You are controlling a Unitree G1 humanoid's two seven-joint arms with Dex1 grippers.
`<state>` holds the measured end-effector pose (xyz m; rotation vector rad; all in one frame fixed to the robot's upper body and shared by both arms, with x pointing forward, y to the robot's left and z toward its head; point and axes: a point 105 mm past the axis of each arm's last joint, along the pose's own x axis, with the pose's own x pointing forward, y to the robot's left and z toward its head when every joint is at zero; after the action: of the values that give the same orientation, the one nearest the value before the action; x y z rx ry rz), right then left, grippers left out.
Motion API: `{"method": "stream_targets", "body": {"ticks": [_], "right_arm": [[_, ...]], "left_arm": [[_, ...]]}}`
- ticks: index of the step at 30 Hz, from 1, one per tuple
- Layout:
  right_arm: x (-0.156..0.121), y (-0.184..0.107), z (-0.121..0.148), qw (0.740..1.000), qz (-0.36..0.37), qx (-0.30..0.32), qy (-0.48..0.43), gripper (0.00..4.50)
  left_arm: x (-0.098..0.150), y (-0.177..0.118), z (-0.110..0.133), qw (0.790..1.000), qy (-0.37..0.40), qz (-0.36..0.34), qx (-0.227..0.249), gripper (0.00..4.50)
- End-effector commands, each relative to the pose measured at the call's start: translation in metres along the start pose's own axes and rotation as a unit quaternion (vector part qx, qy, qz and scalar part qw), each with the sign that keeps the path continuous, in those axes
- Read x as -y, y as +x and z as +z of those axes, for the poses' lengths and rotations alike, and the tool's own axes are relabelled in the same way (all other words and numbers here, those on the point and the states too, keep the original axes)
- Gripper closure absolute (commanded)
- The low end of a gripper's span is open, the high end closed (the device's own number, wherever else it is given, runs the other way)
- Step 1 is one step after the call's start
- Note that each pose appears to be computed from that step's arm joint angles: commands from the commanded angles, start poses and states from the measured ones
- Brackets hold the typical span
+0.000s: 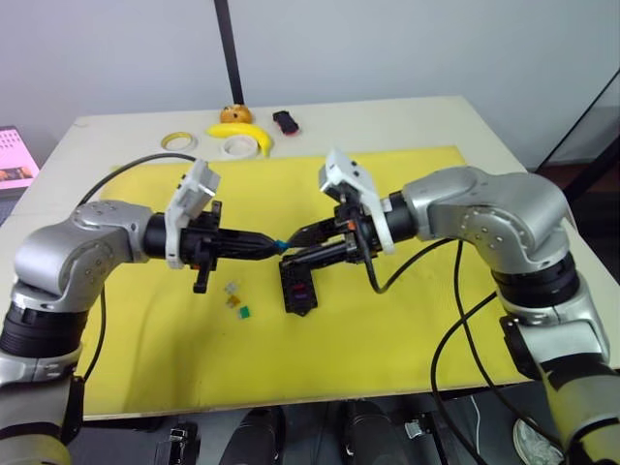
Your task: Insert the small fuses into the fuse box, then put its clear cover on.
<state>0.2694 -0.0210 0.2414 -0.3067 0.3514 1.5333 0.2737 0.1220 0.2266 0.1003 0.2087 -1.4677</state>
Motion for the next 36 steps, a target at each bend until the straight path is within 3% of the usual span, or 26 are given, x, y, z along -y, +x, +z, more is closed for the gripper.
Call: {"method": "stream_targets", "body": {"ticks": [1, 12, 15, 17, 36], "right_arm": [[-0.0061, -0.0026, 0.013, 0.999, 0.006, 0.009, -0.032, 2.18], [-0.0045, -0.0009, 0.0136, 1.0, 0.011, 0.008, -0.012, 2.18], [-0.0046, -0.0008, 0.0139, 1.0, 0.012, 0.008, -0.011, 3.03], [-0.0042, -0.0008, 0.0145, 1.0, 0.012, 0.008, -0.011, 3.89], [-0.0065, 0.0002, 0.0161, 1.0, 0.017, 0.005, -0.005, 3.89]], "left_arm": [[0.0021, -0.0004, 0.0067, 1.0, 0.017, -0.001, -0.004, 4.5], [0.0039, 0.002, 0.0042, 1.0, 0.015, -0.007, -0.002, 4.5], [0.0037, 0.0027, 0.0035, 1.0, 0.016, -0.008, -0.002, 4.5], [0.004, 0.0031, 0.0026, 1.0, 0.017, -0.01, -0.005, 4.5], [0.0031, 0.0058, 0.001, 1.0, 0.019, -0.015, -0.01, 4.5]]}}
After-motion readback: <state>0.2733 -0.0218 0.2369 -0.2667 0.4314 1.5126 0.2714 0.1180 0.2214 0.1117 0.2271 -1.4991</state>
